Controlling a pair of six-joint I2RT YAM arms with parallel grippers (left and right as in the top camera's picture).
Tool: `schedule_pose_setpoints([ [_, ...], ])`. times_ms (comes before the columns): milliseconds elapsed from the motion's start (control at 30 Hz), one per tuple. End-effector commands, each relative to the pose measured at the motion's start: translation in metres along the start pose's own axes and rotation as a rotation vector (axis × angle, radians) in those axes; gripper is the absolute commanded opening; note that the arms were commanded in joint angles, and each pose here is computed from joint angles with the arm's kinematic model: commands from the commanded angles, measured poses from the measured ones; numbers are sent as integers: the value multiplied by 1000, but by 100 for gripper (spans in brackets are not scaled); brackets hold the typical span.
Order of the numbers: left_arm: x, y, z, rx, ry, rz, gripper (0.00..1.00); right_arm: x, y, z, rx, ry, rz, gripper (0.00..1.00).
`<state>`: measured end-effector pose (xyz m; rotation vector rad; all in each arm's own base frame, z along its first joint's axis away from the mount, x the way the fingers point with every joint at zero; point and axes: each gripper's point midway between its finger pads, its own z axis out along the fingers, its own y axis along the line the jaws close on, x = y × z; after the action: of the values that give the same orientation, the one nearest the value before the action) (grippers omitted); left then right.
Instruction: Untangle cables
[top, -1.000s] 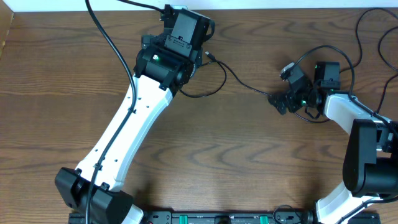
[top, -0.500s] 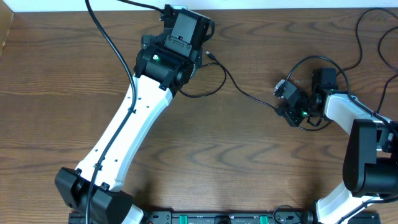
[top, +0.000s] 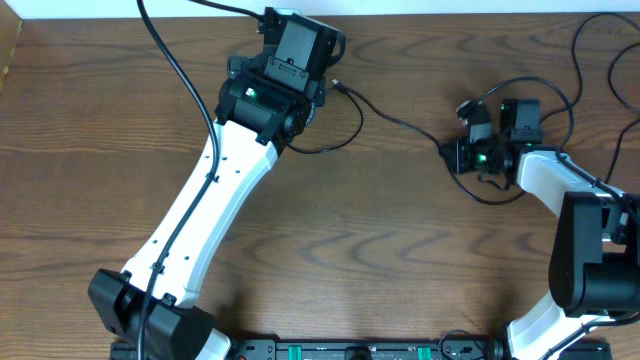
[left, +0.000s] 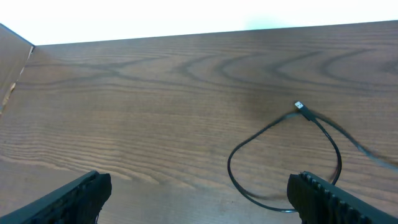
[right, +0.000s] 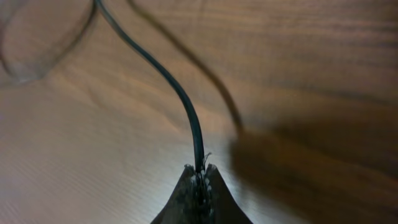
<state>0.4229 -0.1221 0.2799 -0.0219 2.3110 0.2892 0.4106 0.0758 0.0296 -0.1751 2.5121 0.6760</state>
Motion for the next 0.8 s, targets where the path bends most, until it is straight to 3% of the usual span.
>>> schedule_pose_setpoints([
  [0,-2,3,-5,0,-9,-19,95,-14,19,5,-61,-36,420,1],
  [400,-2,3,-5,0,-9,-19,95,-86,114,7,-413,-166,855,2],
  [633,-2,3,-5,0,-9,-19,95,-94,113,18,-364,-239,1234,2],
  [767,-2,3,-5,0,-9,-19,95,-98,108,22,-316,-329,1330,1],
])
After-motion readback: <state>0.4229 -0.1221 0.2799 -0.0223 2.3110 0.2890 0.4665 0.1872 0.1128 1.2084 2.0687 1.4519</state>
